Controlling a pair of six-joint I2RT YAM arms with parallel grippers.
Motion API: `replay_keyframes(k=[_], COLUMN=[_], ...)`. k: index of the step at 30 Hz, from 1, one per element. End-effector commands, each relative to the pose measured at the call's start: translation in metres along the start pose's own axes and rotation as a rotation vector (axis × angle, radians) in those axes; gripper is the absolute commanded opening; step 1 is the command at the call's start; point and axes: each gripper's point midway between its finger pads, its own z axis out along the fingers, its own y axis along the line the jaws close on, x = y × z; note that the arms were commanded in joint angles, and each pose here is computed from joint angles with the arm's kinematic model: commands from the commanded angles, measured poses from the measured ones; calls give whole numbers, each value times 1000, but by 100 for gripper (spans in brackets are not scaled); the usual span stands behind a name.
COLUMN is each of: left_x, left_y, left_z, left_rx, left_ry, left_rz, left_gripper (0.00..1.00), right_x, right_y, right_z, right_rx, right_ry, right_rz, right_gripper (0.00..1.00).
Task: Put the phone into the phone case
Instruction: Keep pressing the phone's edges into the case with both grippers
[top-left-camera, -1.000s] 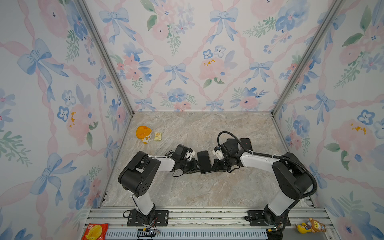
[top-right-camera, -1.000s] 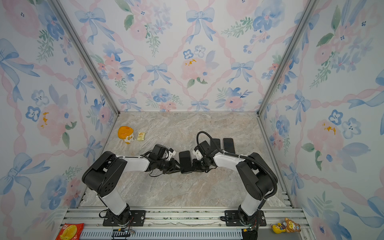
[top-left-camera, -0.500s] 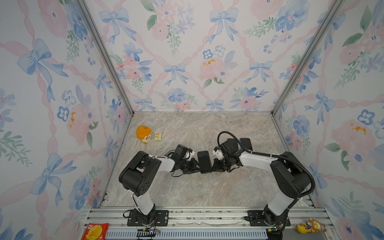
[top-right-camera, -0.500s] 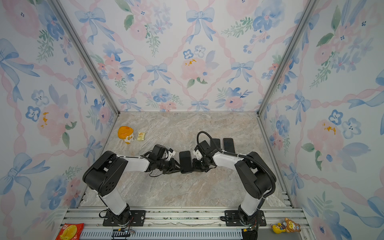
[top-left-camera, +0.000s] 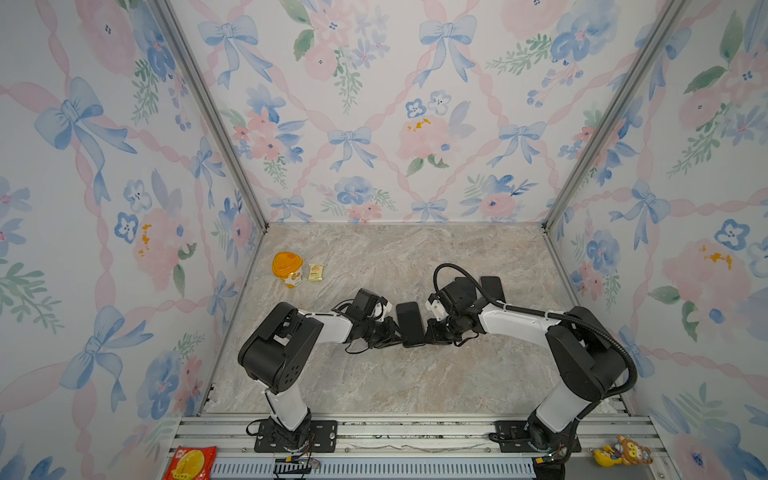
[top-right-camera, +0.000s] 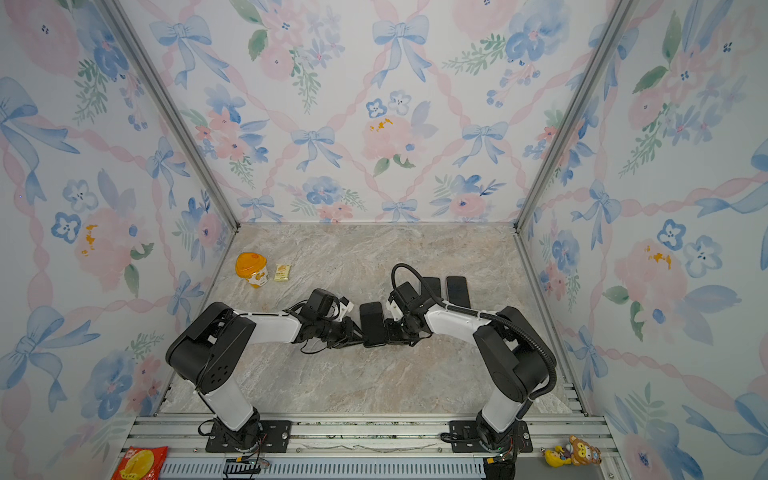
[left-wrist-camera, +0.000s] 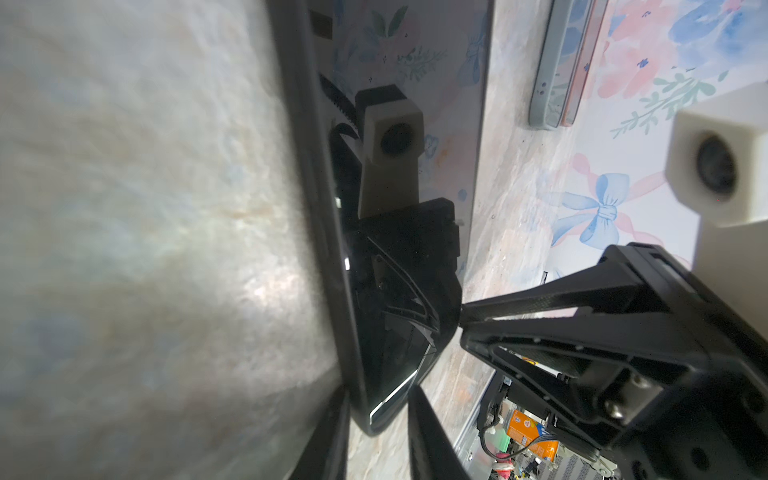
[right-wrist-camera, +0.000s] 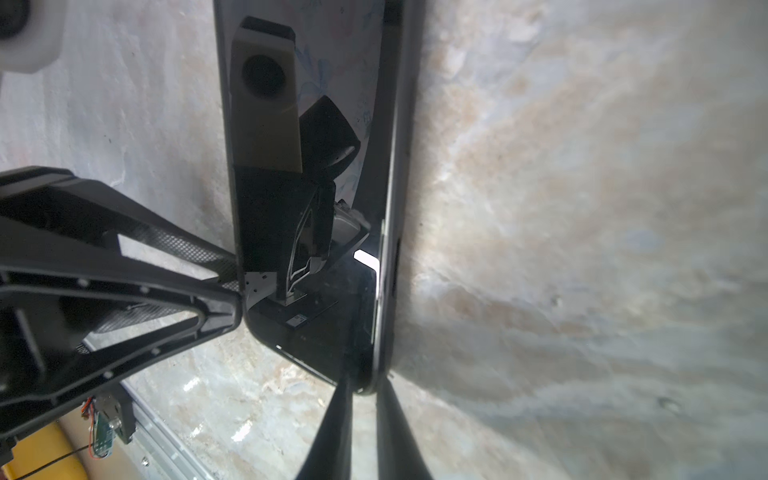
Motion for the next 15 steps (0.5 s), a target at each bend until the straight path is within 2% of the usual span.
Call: replay_keyframes(k=[1, 6, 11, 15], left_x=[27, 20, 18, 19], left_y=[48, 37, 35, 36], left_z=[1, 6, 8, 9], left_rx=[-200, -186, -182, -185], left_ry=[81, 81, 84, 89], left_rz=[-63, -42, -36, -33], left_gripper=[27, 29, 29, 29], right_x=[-2, -4, -1, 5], right_y=[-14, -17, -17, -17], right_z=[-3, 5, 17, 28], right_rx=[72, 73, 49, 22], right_ry=[-13, -13, 16, 39], right_rz=[-3, 10, 18, 36], right_gripper=[17, 26, 26, 22])
